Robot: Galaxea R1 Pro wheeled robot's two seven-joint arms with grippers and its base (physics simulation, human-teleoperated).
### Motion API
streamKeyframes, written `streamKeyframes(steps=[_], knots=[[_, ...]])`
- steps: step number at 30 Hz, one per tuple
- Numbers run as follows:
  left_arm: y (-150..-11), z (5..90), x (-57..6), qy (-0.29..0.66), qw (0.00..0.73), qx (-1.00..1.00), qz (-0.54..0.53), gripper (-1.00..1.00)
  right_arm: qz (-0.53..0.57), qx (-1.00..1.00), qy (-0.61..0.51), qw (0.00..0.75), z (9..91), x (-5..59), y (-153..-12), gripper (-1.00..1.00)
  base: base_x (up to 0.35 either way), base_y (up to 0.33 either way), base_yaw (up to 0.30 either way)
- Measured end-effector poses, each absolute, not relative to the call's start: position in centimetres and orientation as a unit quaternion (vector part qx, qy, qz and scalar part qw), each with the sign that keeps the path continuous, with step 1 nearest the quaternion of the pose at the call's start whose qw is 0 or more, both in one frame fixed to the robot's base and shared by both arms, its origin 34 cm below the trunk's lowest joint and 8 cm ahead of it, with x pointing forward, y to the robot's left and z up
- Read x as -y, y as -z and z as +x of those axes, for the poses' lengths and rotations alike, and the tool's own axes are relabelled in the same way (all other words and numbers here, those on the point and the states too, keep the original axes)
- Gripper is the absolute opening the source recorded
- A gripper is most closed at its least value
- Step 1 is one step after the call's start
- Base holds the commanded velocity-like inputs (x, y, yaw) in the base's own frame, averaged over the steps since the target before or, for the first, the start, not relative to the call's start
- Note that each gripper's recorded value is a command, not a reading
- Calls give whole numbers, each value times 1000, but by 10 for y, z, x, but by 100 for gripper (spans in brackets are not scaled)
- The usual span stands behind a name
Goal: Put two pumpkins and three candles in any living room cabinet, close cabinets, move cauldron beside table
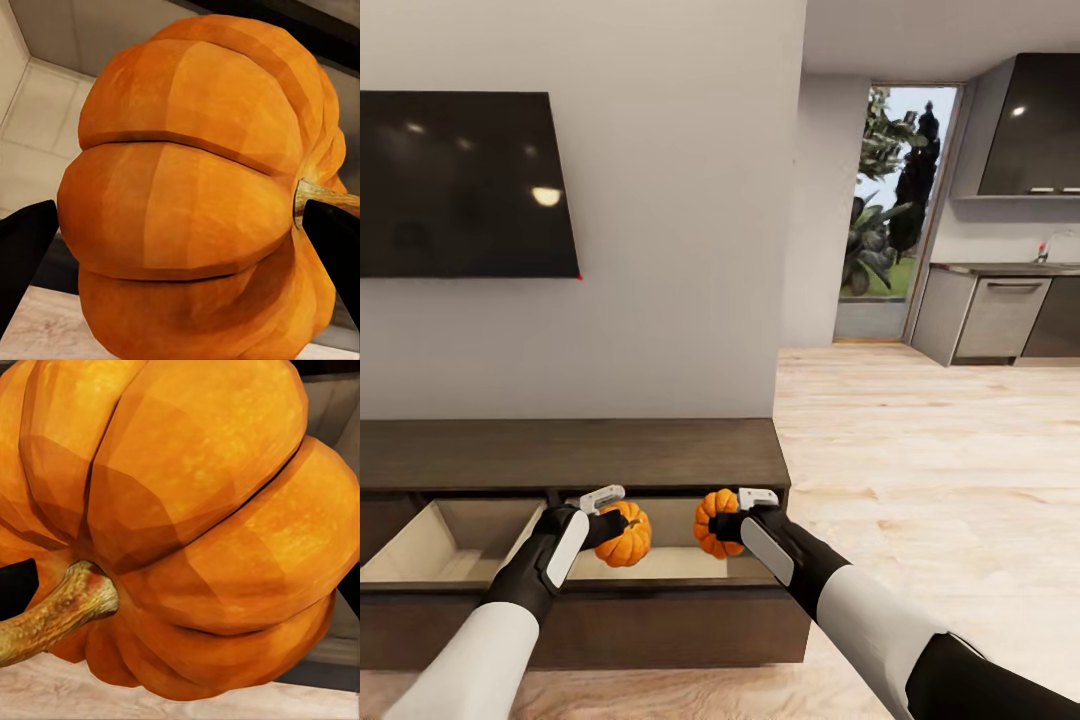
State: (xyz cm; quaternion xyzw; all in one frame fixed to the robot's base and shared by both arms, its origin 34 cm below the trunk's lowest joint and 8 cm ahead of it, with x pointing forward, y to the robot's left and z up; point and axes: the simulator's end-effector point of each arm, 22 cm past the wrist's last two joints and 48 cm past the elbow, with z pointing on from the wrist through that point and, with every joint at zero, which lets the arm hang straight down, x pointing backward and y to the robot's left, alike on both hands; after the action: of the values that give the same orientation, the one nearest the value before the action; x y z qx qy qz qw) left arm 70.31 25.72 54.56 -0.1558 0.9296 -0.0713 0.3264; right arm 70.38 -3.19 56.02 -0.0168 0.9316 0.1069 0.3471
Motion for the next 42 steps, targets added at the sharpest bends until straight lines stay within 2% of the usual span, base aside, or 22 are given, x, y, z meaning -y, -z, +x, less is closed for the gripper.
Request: streamKeyframes(steps=[10,35,42], knots=[[-546,703,-258,72,327,-929,-157,-100,-17,-931,-106,349,704,32,-561,-100,5,0,0],[-547,704,-256,76,328,-929,-156,-100,-18,-931,-107,350,704,31,-561,-100,160,0,0],[-546,704,-257,76,327,-929,-156,-100,-18,-931,-107,349,704,30,-561,-100,34,0,0]])
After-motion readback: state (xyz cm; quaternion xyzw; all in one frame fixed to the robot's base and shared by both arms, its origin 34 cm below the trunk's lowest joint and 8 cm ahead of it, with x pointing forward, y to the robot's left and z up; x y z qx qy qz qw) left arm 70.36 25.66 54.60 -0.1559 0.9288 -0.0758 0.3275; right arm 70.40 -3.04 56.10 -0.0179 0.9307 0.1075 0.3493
